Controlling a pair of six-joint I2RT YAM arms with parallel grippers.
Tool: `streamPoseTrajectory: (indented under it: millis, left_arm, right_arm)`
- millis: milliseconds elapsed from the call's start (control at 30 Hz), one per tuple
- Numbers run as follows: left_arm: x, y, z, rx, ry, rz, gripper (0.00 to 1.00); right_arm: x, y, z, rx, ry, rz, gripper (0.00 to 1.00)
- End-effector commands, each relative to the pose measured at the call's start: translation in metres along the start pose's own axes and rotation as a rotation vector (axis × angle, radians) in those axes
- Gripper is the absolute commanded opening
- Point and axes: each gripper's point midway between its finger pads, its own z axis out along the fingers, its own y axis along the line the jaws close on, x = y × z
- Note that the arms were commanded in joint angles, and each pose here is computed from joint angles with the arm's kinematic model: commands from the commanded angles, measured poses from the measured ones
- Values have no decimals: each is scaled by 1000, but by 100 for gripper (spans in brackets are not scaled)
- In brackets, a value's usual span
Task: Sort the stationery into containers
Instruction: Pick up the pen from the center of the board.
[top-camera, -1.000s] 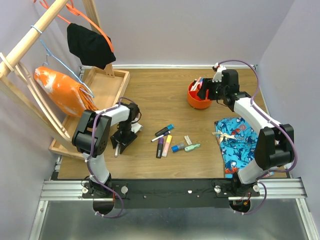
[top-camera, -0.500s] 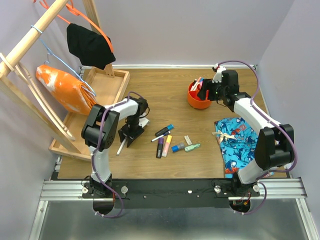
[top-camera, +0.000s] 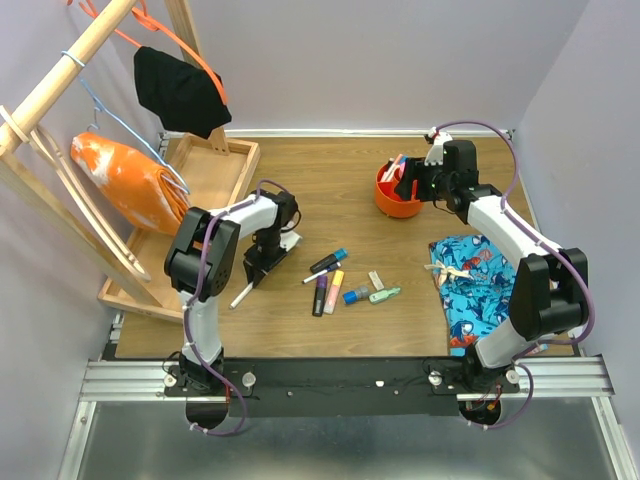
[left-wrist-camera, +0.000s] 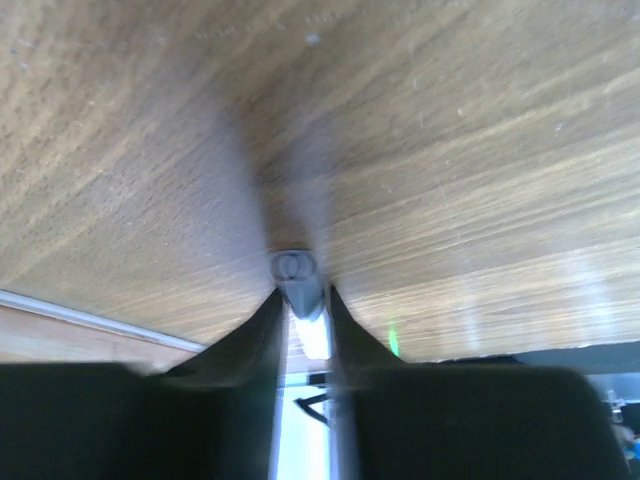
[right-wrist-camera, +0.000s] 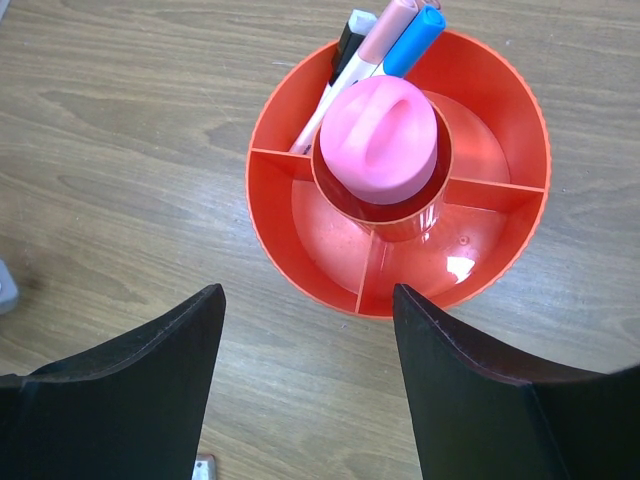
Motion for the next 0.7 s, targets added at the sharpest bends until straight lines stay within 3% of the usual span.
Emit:
streamPoseTrajectory:
  millis: [0, 33, 100, 267, 300, 367, 400, 467, 500, 600, 667]
  left_arm:
    - [-25, -3, 31, 63, -76, 12, 13]
    - [-24, -5, 29, 76, -69, 19, 5]
    - [-37, -6, 15, 98, -118, 39, 1]
    - [-71, -28, -61, 245, -265, 102, 0]
    - [-94, -30, -100, 261, -376, 141, 0]
    - [-106, -52, -136, 359, -432, 206, 0]
    - [-128, -54, -179, 350, -564, 268, 0]
    - [-149, -69, -203, 406, -641, 323, 0]
    - [-164, -74, -235, 398, -751, 367, 0]
    - [-201, -88, -258, 461, -929, 403, 0]
    - [-231, -96, -295, 454, -1149, 462, 0]
  right_arm:
    - [-2, -5, -3, 20, -5, -1, 75]
    - [-3, -6, -3, 20, -5, -4, 75]
    - [-8, -5, -4, 21, -8, -15, 75]
    - [-16, -10, -9, 50, -6, -63, 75]
    - [-17, -11, -13, 58, -3, -79, 75]
    - [-21, -15, -18, 86, -9, -93, 75]
    - [-21, -17, -20, 98, -11, -92, 75]
    - [-25, -19, -26, 114, -25, -84, 75]
    - [-26, -21, -28, 121, -32, -74, 75]
    - [-29, -24, -34, 141, -42, -37, 75]
    - [-31, -23, -36, 143, -41, -29, 75]
